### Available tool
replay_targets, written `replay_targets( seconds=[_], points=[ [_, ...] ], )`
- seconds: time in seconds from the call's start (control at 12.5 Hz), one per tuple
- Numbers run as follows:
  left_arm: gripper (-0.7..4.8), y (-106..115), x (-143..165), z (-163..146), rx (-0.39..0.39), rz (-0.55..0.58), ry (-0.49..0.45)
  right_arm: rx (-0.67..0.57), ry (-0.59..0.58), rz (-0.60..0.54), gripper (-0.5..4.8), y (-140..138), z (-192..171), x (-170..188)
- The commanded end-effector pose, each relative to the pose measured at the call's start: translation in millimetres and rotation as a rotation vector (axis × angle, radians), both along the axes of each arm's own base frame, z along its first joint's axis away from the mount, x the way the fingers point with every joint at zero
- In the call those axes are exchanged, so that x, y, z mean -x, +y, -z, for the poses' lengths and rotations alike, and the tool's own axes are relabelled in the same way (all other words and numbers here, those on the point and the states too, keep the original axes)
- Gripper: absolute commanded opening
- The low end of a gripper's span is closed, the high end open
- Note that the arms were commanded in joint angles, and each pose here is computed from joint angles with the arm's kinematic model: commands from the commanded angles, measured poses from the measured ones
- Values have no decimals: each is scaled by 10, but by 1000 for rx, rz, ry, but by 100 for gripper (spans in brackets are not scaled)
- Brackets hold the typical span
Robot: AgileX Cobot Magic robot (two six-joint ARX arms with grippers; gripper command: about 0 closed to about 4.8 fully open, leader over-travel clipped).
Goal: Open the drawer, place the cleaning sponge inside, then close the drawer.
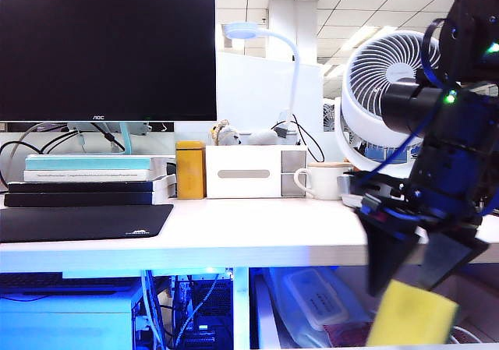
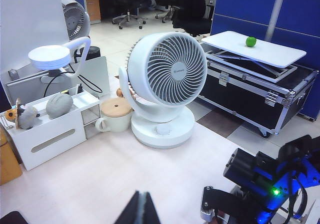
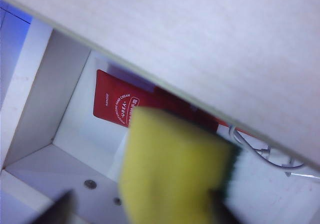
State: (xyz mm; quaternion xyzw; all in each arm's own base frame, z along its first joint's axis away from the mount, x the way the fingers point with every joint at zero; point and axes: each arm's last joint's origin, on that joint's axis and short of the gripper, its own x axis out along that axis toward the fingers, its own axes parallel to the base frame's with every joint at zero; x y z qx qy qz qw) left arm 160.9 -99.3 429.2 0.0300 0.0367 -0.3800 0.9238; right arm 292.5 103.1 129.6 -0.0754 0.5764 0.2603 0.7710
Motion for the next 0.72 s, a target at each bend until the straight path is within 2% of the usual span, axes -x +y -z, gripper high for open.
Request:
replay_targets(
  seconds=[0.08,0.16,0.24,0.4,0.48,0.56,0.64,0.72],
  points=[
    [-6,4,8,-30,6,1,-17,7,31,-1,479,12,-116,-30],
    [-6,4,8,-30,6,1,-17,10,41,-1,479,16,-153,-42],
    [-6,4,8,-30,6,1,-17,13,62,-2,52,22,-210,-56],
    [-6,4,8,-30,6,1,-17,13,79,-3,7,34,-305,-88],
    [-6,4,8,-30,6,1,-17,-4,88,-7,230,44,-345,-101],
    [-6,5,9,-31,7,1,-17,6,115,3,479,37,-353,-84],
    [-6,4,8,-30,6,1,-16,14,131,3,479,31,-350,-68],
    [-6,4,8,-30,6,1,-16,19,147,3,373,26,-347,-53]
  ],
)
